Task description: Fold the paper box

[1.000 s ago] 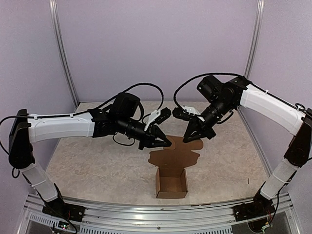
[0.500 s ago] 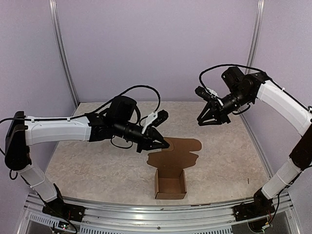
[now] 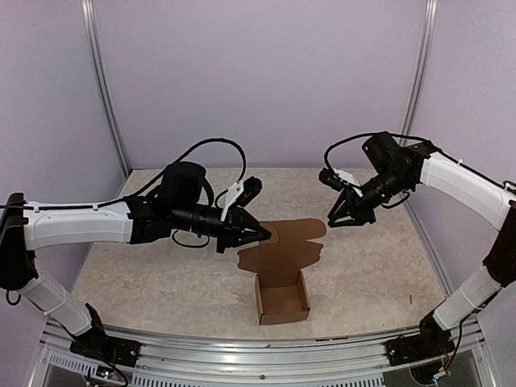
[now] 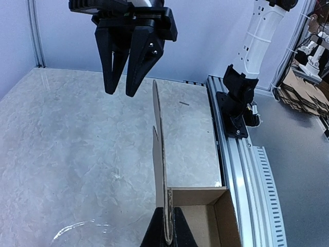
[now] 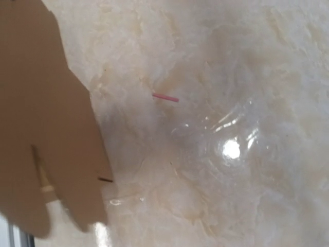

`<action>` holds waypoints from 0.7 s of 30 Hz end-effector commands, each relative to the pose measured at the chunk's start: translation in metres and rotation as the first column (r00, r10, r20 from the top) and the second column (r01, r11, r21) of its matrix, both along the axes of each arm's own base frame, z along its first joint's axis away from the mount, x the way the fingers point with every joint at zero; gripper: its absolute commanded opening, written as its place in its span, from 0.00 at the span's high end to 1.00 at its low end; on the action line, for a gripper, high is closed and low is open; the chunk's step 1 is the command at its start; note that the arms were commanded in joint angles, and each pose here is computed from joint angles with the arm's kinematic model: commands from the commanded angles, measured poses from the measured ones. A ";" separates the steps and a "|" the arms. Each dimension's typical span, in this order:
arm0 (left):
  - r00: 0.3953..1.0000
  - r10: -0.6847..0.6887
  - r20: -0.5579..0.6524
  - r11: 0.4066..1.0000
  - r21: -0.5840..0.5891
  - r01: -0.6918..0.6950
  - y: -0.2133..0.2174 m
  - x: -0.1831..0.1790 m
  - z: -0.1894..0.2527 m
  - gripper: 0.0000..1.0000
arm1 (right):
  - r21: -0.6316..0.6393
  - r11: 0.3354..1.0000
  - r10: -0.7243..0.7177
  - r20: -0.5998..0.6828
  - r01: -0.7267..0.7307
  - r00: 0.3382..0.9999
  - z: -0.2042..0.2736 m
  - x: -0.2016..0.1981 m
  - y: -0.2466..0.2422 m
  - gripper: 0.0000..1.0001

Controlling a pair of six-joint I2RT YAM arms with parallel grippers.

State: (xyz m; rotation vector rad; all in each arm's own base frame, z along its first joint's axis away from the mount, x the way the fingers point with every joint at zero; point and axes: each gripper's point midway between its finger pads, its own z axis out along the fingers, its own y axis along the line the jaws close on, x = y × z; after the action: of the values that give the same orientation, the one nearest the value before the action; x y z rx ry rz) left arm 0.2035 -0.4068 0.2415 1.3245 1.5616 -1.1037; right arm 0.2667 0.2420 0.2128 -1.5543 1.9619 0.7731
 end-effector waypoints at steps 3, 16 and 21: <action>0.999 0.035 0.007 0.999 -0.029 -0.035 0.002 0.008 0.005 1.00 | 0.011 0.999 0.036 0.076 -0.037 0.997 0.018 -0.014 0.015 0.74; 0.991 0.131 -0.003 0.991 -0.016 -0.131 0.003 0.028 0.001 1.00 | 0.016 0.983 0.183 0.036 -0.183 0.983 0.021 -0.052 0.038 0.73; 0.990 0.143 -0.015 0.990 -0.011 -0.143 0.001 0.031 0.000 1.00 | 0.022 0.982 0.187 0.000 -0.187 0.982 0.022 -0.058 0.039 0.67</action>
State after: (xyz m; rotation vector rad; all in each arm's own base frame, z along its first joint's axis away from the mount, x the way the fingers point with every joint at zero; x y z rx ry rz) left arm 0.2187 -0.4060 0.2426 1.2397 1.6016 -1.0719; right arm 0.2231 0.2776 0.2277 -1.7214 1.8229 0.7978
